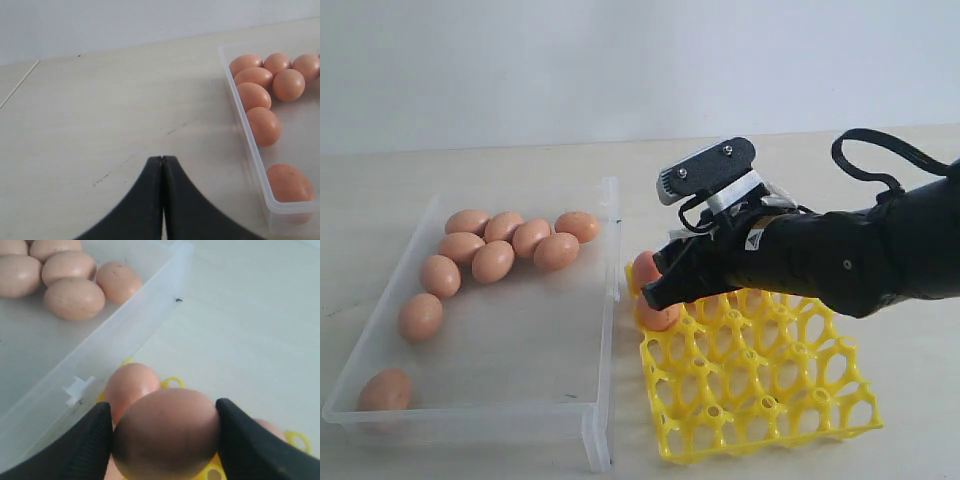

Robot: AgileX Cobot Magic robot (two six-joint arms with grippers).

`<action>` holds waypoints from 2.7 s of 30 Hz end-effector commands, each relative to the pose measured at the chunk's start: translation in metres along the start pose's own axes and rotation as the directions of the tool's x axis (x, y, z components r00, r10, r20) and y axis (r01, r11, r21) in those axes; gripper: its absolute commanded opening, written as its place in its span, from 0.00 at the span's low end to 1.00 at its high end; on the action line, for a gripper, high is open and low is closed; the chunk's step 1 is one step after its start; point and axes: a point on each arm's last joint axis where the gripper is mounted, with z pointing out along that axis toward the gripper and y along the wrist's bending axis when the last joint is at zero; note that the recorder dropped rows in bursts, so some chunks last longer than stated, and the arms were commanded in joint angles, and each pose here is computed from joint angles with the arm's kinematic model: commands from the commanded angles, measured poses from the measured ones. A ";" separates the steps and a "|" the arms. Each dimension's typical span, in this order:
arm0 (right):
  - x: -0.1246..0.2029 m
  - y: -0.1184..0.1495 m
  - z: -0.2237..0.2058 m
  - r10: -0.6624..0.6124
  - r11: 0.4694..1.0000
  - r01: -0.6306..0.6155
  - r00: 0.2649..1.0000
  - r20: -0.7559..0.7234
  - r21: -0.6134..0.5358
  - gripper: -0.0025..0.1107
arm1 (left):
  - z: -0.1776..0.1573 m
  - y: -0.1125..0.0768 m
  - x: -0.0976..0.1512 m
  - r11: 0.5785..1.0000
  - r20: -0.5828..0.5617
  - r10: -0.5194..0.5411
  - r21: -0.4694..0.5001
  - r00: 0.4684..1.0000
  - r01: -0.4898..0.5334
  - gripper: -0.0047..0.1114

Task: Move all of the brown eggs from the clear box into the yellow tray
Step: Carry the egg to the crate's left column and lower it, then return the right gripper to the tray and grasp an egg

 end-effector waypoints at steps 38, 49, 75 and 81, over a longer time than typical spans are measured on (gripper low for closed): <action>-0.133 0.057 -0.009 -0.081 0.979 0.063 0.993 -0.088 -0.194 0.24 | -0.001 0.000 -0.002 1.000 0.020 -0.006 0.007 1.000 0.006 0.04; -0.134 0.126 0.087 0.049 0.926 -0.142 0.964 -0.260 -0.350 0.13 | -0.001 0.000 -0.002 1.000 0.020 -0.006 0.007 1.000 0.006 0.04; -0.103 0.165 0.156 0.238 0.805 -0.428 0.868 -0.436 -0.411 0.57 | -0.001 0.000 -0.002 1.000 0.020 -0.006 0.007 1.000 0.006 0.04; -0.095 0.167 0.169 0.235 0.808 -0.426 0.867 -0.440 -0.408 0.57 | -0.001 0.000 -0.002 1.000 0.020 -0.006 0.007 1.000 0.006 0.04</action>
